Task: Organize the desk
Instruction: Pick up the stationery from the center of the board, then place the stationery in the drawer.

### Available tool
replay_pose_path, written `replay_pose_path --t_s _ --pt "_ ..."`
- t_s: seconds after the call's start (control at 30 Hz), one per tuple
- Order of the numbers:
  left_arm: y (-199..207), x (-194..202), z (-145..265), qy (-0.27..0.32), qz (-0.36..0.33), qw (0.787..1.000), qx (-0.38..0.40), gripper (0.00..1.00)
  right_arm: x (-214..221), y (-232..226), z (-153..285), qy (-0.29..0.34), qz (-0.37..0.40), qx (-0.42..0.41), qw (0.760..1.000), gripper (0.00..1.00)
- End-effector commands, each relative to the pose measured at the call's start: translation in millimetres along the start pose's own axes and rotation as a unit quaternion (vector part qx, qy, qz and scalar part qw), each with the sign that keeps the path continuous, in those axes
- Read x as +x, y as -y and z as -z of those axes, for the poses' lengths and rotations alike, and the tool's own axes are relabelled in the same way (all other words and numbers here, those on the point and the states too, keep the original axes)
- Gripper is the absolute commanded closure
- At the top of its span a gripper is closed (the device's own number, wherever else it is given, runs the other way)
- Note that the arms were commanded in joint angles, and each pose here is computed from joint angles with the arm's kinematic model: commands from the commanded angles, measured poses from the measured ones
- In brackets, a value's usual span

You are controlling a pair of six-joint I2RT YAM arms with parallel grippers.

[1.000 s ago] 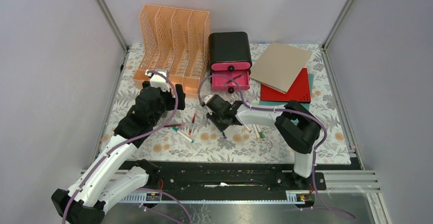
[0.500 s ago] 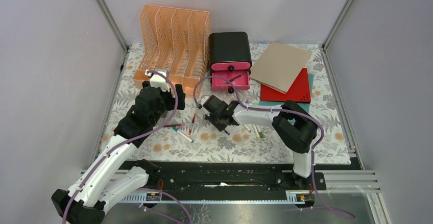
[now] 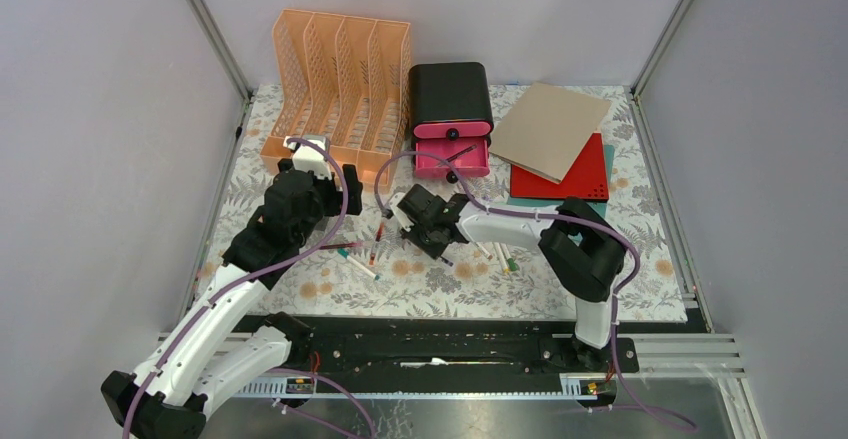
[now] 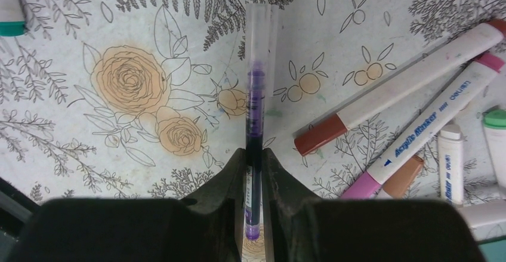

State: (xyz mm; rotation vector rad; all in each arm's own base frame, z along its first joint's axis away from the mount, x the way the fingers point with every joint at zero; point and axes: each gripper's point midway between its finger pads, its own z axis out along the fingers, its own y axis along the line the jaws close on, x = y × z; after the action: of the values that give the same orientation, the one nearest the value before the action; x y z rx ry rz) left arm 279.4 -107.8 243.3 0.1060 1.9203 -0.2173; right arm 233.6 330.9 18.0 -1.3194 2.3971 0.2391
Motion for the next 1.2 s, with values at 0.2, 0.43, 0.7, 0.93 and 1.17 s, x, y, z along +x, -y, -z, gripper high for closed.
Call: replay_pose_path --t_s 0.2,0.43,0.7,0.93,1.17 --pt "0 -5 0 0.010 0.004 1.000 0.006 0.01 -44 9 61 0.087 0.066 0.016 0.994 1.00" --pt "2 -4 -1 0.007 0.005 1.000 0.010 0.01 -58 42 95 0.123 0.104 0.082 0.984 1.00" --pt "2 -6 0 0.012 0.005 1.000 0.011 0.01 -85 110 128 0.142 0.170 0.158 0.962 1.00" --pt "3 -5 -1 0.010 0.005 1.000 0.014 0.01 -102 147 139 0.134 0.246 0.183 0.942 1.00" --pt "4 -4 -1 0.008 0.006 1.000 0.018 0.01 -114 173 131 0.113 0.283 0.218 0.927 1.00"
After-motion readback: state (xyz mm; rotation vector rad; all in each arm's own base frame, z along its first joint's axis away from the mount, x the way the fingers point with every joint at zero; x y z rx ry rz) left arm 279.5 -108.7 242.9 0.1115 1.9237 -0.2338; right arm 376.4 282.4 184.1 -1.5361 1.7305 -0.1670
